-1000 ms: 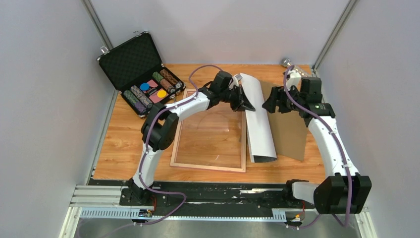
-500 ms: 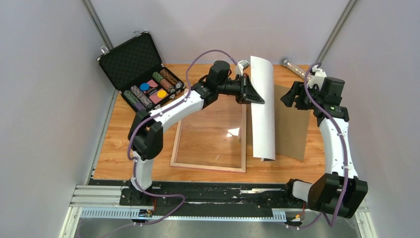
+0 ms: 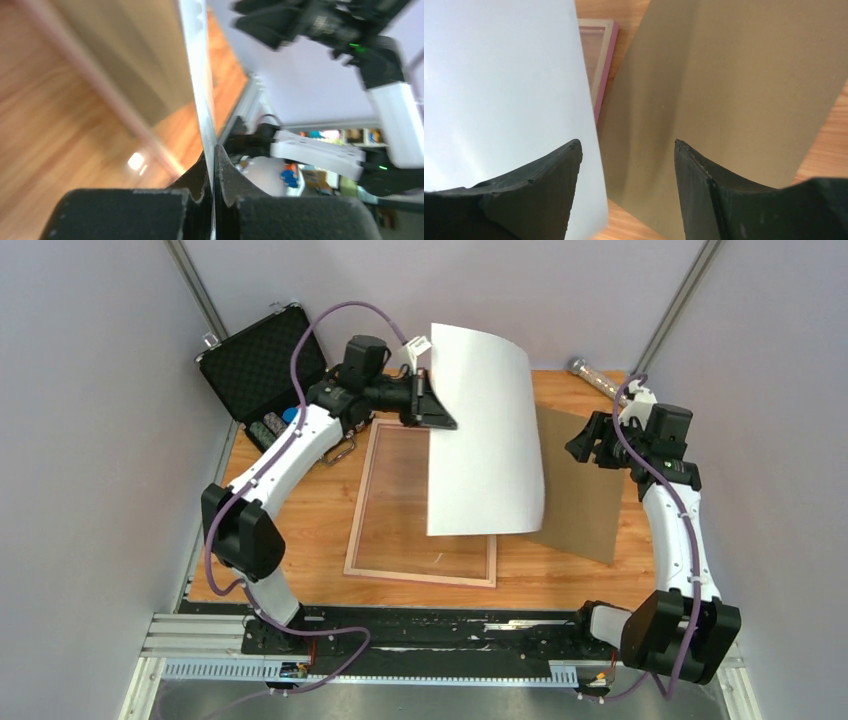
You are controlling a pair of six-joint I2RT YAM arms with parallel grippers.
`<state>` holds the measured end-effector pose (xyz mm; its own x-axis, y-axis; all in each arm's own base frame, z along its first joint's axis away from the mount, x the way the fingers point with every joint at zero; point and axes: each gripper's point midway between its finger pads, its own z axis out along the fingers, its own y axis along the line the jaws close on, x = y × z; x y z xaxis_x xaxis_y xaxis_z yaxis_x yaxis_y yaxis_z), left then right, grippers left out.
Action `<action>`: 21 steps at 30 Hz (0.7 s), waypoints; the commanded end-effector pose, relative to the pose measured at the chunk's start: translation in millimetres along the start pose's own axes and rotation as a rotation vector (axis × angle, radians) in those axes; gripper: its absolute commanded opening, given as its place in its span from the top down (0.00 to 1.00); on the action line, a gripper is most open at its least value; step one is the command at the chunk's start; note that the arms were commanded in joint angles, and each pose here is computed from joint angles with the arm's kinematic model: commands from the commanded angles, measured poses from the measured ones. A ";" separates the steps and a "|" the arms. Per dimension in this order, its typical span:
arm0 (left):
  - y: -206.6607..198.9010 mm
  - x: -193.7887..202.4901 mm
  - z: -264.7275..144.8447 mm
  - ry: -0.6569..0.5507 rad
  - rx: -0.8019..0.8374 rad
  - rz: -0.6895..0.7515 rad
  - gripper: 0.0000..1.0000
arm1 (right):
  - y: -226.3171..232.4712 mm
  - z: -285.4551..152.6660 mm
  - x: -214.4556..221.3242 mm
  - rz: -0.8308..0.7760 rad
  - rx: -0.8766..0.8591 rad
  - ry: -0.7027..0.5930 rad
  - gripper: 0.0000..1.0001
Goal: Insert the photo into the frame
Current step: Turn over the photo at the center of the board, then place the photo in the photo frame.
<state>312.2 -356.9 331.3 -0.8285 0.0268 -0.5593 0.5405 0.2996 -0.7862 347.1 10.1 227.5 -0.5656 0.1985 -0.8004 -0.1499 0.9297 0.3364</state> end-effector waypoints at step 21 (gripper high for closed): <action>246.3 109.3 -109.0 0.397 -0.598 -0.069 1.00 | 7.4 -4.8 18.1 -0.007 -0.042 -0.054 0.34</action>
<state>323.7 -183.2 104.2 -0.9383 0.2627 -0.2251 0.3444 0.7716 -0.5349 329.9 17.2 203.1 -0.5813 0.2105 -0.7860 -0.1527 0.9206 0.3595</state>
